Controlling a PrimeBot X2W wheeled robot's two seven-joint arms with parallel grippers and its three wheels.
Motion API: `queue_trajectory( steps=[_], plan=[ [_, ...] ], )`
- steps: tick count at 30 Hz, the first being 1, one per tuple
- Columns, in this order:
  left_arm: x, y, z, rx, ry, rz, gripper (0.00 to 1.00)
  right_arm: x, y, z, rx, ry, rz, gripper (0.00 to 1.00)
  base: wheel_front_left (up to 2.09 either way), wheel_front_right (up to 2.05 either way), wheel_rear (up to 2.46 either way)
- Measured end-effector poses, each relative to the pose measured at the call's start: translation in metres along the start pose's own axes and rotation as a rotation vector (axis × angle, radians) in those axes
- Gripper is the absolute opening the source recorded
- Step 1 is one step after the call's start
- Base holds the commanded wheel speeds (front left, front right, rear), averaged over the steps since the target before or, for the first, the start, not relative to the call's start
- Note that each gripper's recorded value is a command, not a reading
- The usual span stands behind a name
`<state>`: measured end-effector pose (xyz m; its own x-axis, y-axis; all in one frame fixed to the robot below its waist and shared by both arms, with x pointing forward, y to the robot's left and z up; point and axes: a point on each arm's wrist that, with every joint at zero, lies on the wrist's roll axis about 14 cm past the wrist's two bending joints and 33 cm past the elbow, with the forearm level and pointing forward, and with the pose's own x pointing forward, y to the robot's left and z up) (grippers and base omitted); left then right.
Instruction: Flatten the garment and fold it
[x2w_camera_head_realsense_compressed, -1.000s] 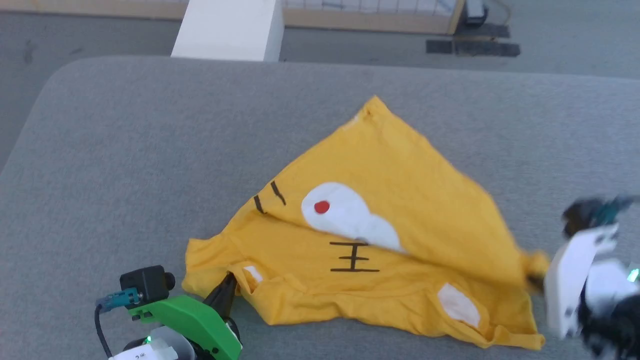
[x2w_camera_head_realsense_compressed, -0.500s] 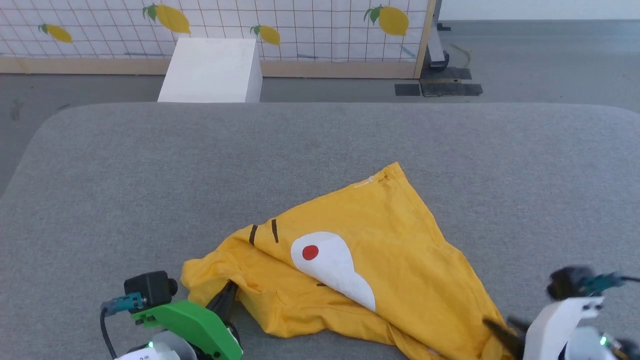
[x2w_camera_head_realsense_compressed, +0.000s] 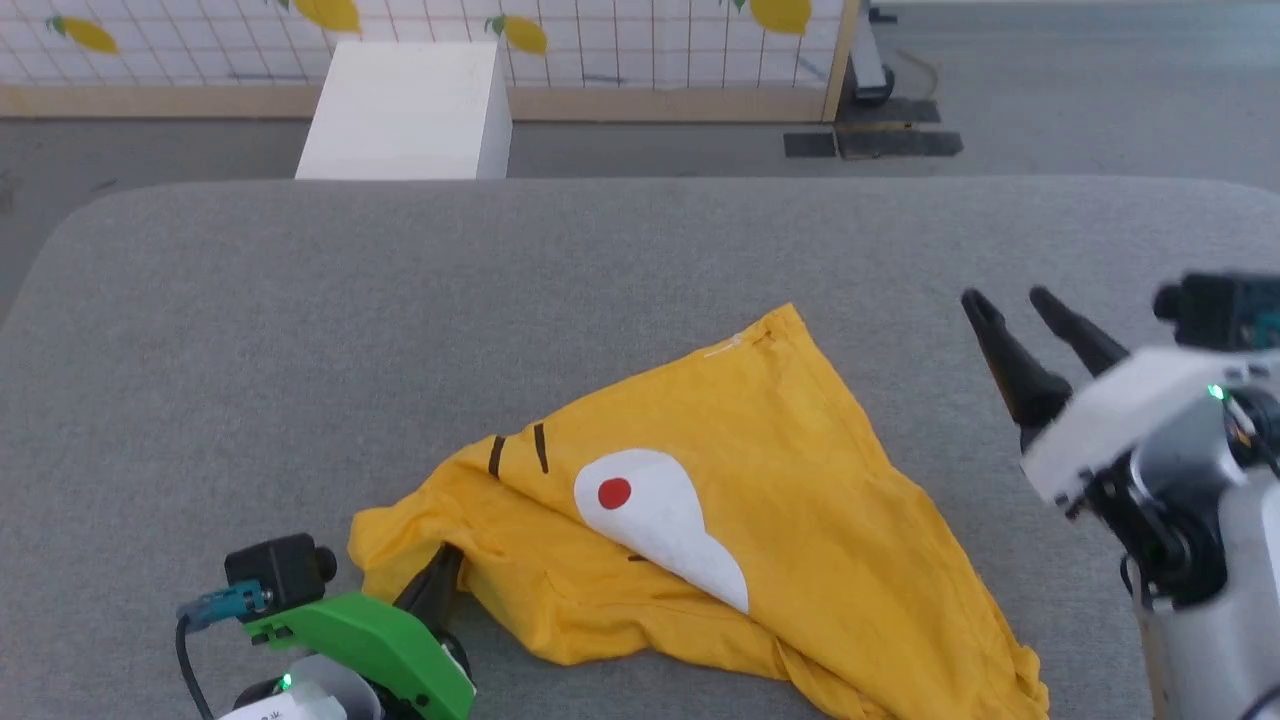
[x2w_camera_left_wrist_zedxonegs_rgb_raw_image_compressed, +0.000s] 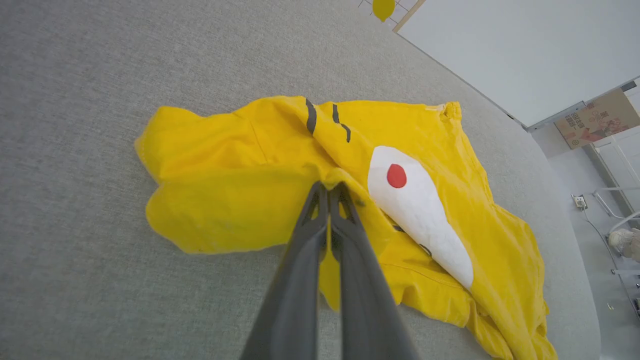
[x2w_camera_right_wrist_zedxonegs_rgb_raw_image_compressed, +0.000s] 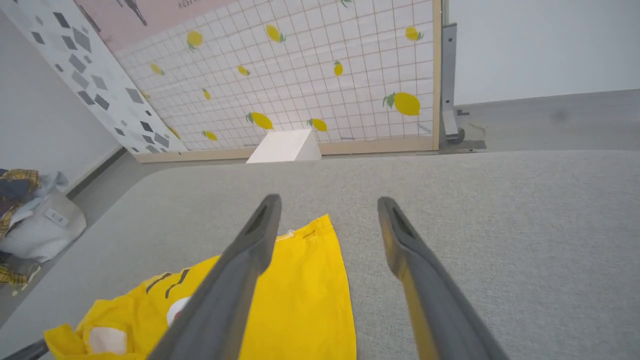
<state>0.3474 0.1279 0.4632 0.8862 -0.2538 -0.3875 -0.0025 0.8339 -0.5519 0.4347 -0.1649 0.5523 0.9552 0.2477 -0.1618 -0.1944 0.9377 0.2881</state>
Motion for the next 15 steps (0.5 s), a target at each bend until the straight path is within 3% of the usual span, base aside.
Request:
queue_trajectory(
  steps=[4,15],
  plan=[
    [0.006,0.002,0.003,-0.01,-0.002,0.002,0.0,0.042,0.01,-0.006,-0.081,0.101,0.03,1.0,0.0,0.0,0.0],
    [0.019,0.035,0.003,-0.058,-0.011,0.092,0.0,0.133,0.015,-0.079,-0.439,0.632,0.011,1.0,0.0,0.0,0.0]
  ],
)
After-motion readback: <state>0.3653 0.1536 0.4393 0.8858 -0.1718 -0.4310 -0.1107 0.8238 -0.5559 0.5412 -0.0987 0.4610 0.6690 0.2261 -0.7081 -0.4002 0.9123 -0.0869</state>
